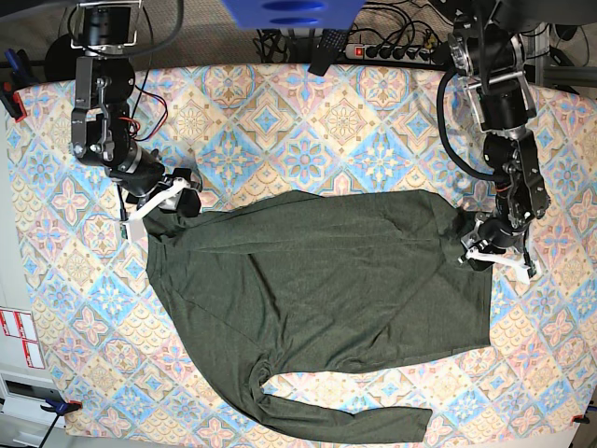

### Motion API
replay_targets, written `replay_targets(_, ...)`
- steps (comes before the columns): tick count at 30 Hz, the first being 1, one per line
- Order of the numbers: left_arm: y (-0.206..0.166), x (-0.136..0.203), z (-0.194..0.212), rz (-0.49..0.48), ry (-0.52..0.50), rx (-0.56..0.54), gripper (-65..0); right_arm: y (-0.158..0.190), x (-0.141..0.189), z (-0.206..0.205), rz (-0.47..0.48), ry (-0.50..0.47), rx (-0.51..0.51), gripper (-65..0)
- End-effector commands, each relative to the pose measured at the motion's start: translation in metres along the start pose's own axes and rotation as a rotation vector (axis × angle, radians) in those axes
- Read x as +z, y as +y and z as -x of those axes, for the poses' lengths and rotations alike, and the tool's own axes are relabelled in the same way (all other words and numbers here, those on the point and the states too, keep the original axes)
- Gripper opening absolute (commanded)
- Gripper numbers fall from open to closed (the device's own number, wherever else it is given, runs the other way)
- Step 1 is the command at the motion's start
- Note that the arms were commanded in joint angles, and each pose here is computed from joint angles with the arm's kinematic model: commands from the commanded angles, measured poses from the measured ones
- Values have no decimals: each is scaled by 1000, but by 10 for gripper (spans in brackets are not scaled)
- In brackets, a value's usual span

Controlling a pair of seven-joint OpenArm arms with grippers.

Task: Fold the T-shirt properly
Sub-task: 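Move the left gripper along the shirt edge and grasp it again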

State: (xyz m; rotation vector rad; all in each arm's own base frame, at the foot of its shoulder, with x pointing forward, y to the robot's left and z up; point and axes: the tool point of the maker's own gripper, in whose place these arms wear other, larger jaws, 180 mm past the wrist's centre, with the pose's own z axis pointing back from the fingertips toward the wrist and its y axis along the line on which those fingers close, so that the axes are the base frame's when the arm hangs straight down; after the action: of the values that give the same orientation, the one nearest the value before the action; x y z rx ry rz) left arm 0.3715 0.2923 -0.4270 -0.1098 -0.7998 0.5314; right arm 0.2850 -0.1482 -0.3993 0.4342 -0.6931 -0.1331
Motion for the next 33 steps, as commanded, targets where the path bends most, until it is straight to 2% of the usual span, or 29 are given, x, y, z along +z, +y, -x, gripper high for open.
replay_targets(1,-2,6,-21,10,-42,-10,-302,3,3,-15,-13,-44,18,-395)
replay_targets(8,-5,53,-15,39,-74,-101,-299,3,3,-15,-13,-44,18,-395)
replay_targets(10,-2,56,-8,36,-66,-108,-299,3,3,-15,-13,-44,18,-395)
replay_targets(18,18,46,25,-3,14,-80,-299,3,3,-15,-14,-43,19,-395)
replay_targets(22,27,34,35,-22,23,-46,-299,3,3,-15,-14,-43,19,-395)
replay_targets(26,29,23,49,-31,48,-9,-299,4,3,-15,-16,-44,19,-395)
replay_targets(33,16,12,53,-15,29,17,-299,4,3,-15,-17,-44,18,-395)
